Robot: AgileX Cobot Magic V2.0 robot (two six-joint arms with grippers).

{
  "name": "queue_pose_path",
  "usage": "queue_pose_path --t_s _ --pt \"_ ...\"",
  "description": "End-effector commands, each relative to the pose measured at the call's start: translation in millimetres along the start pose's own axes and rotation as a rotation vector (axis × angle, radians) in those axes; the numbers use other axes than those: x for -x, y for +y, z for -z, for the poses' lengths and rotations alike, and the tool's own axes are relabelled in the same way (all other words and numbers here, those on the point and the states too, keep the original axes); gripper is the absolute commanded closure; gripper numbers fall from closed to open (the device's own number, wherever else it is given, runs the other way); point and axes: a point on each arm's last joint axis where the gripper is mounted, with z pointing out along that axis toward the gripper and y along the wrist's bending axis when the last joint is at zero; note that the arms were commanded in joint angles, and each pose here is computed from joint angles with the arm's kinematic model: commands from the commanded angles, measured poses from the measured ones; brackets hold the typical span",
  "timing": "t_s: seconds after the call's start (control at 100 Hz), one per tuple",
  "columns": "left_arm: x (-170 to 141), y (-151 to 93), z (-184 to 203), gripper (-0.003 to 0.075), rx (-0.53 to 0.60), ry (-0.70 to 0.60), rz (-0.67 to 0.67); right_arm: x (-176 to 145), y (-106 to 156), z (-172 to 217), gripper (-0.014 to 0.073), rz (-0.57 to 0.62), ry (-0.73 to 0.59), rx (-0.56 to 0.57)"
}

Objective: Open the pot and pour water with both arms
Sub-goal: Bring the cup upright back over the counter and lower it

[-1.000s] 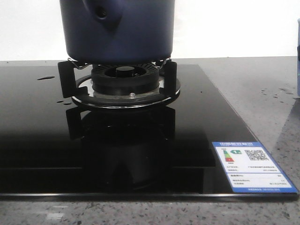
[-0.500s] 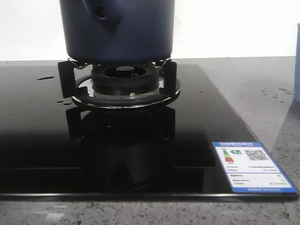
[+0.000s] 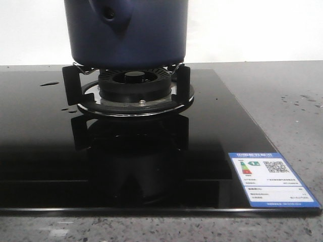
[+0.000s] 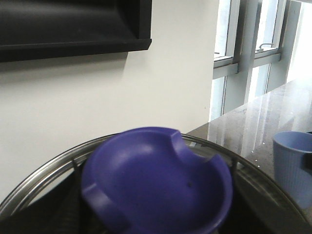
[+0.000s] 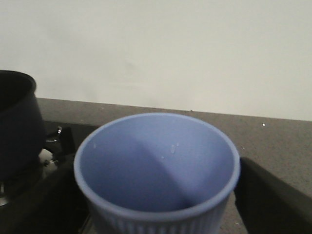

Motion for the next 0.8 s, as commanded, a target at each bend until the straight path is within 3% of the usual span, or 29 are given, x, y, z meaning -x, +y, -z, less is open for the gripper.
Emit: queue_pose_path --t_s 0.0,0.15,0.22,0.48,0.79 --pt "14 -1 -8 0.0429 -0.036 -0.1 0.028 27 0 14 0.0158 0.008 -0.095 0.004" --pt "0 4 -32 0.043 -0.085 -0.049 0.04 40 5 33 0.0533 0.016 -0.116 0.043" --pt "-5 8 -43 0.043 -0.097 -0.031 0.053 42 5 39 0.0668 0.018 -0.141 0.044" --pt "-16 17 -74 0.043 -0.169 0.002 0.078 45 1 31 0.0668 0.095 -0.177 -0.008" --pt "-11 16 -75 0.043 -0.193 -0.018 0.073 18 -7 -32 0.0669 0.1 -0.064 -0.069"
